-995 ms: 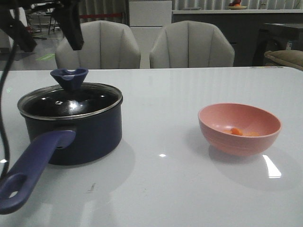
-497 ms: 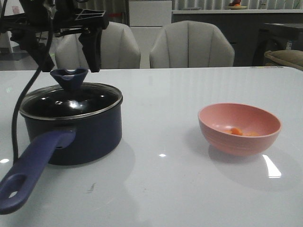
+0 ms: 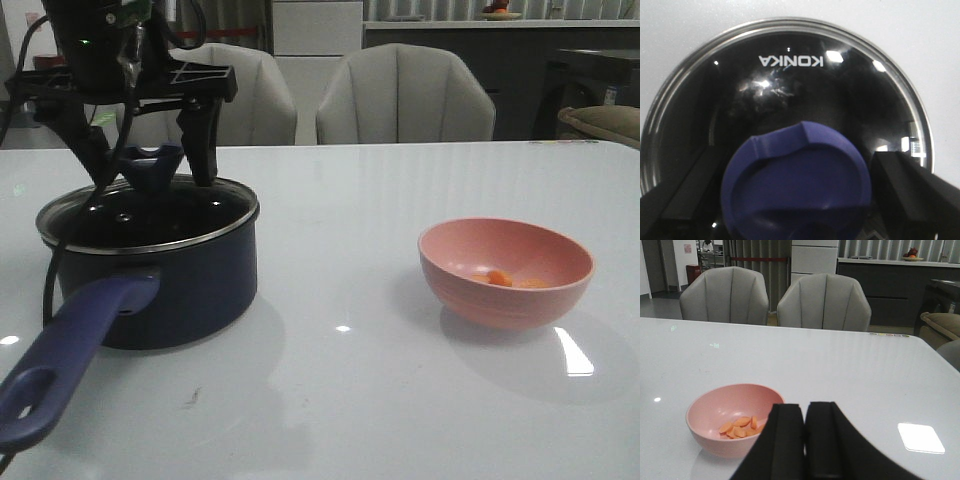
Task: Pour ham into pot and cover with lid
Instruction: 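Lower the left gripper onto the purple lid knob and grasp it, then lift the glass lid off the pot and move it away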
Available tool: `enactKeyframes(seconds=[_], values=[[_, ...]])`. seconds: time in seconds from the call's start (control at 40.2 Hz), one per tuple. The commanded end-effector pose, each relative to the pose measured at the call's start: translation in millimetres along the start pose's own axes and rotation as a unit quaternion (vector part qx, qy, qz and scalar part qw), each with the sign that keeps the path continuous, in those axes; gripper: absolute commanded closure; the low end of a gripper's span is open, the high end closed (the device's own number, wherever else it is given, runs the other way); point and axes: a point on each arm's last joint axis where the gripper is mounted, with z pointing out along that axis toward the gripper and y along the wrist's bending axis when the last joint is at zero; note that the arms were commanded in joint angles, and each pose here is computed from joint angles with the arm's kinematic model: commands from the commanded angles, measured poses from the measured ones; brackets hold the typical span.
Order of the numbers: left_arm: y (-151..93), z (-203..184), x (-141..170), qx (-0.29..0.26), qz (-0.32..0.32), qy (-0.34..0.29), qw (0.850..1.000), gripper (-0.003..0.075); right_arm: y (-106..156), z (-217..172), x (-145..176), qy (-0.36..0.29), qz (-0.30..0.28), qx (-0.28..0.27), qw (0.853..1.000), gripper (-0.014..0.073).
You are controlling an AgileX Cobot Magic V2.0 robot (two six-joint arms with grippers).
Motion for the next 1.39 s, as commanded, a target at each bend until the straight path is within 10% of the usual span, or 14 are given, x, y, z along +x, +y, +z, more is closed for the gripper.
enactKeyframes(seconds=[0.0, 0.274, 0.796, 1.368], values=[[-4.4, -28.4, -7.7, 0.023, -0.005, -0.05, 0.998, 0.0208, -0.1, -2.3, -10.3, -0.055, -0.005, 0.002, 0.998, 0.0445], [-4.5, -28.4, -7.9, 0.023, -0.005, -0.051, 0.998, 0.0405, -0.1, -2.3, -10.3, -0.055, -0.005, 0.002, 0.998, 0.0445], [20.7, -95.8, -1.7, -0.027, 0.03, -0.147, 0.988, 0.0408, -0.1, -2.3, -10.3, -0.055, -0.005, 0.002, 0.998, 0.0445], [181.9, -64.7, 76.0, -0.031, -0.15, -0.111, 0.982, 0.0407, -0.1, -2.3, -10.3, -0.055, -0.005, 0.002, 0.998, 0.0445]])
